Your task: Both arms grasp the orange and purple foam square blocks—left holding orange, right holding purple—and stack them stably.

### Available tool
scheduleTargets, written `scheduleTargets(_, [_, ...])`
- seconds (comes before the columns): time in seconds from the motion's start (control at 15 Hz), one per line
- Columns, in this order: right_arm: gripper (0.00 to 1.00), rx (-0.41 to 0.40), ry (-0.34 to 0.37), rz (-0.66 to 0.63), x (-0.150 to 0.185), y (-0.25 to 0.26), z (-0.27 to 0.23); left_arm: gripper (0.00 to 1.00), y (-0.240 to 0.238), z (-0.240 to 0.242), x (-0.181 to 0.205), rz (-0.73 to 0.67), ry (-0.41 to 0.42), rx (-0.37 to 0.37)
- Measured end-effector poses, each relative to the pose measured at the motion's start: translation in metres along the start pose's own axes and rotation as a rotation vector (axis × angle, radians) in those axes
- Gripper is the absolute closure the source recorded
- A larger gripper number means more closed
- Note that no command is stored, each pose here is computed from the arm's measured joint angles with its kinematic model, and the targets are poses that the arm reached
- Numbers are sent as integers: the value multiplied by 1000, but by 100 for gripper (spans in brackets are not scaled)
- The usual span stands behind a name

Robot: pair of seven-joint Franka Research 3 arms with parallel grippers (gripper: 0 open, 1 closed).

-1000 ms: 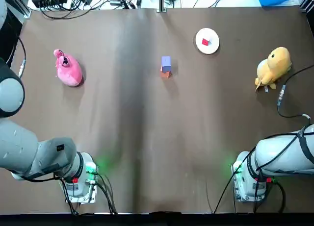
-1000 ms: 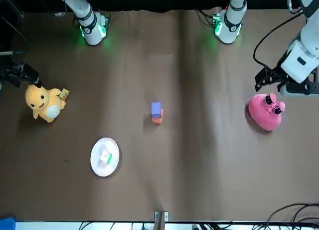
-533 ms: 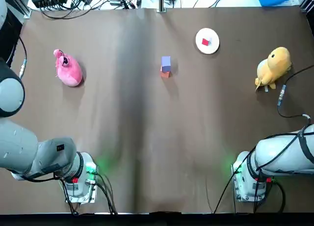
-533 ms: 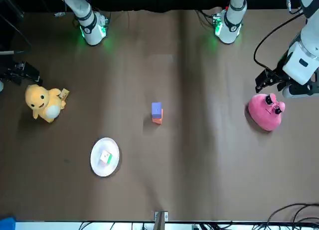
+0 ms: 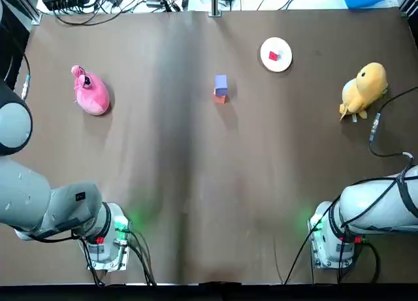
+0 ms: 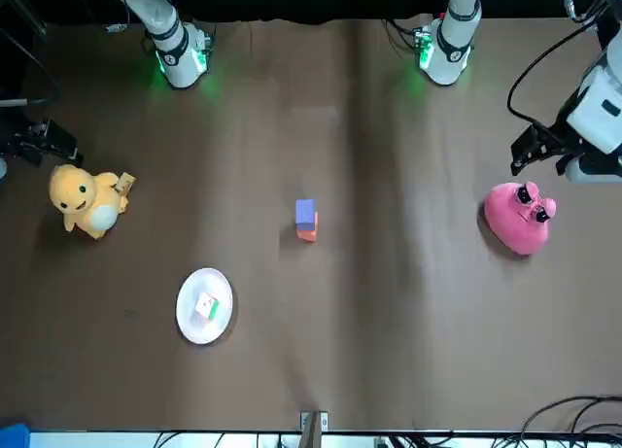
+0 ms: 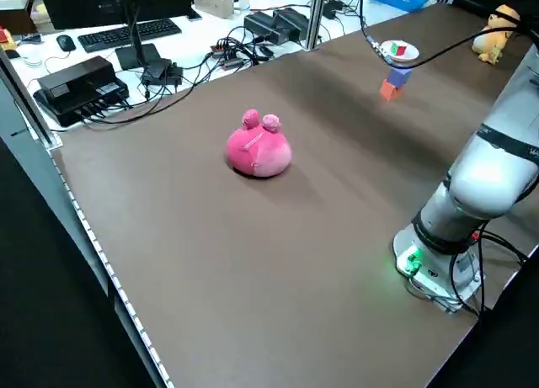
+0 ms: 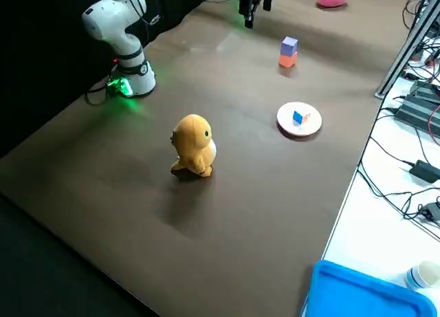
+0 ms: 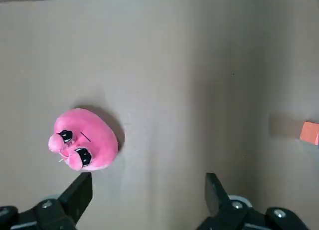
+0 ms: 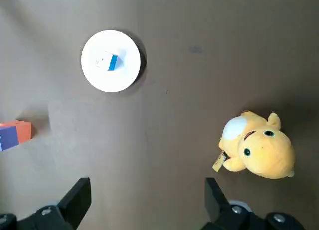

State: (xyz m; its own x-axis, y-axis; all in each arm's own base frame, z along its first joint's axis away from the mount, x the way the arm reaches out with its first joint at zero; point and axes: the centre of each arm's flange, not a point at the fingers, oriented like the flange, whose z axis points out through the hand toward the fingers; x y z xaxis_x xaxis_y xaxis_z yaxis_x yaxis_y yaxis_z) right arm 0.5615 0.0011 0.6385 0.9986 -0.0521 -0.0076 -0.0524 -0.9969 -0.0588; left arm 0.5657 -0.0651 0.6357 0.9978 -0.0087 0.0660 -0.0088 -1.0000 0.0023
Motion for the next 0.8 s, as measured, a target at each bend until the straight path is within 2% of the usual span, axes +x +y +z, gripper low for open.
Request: scheduleTargets(0.8, [0,0,0,0,0,0,0,0,-6,-9,0,9,10,0])
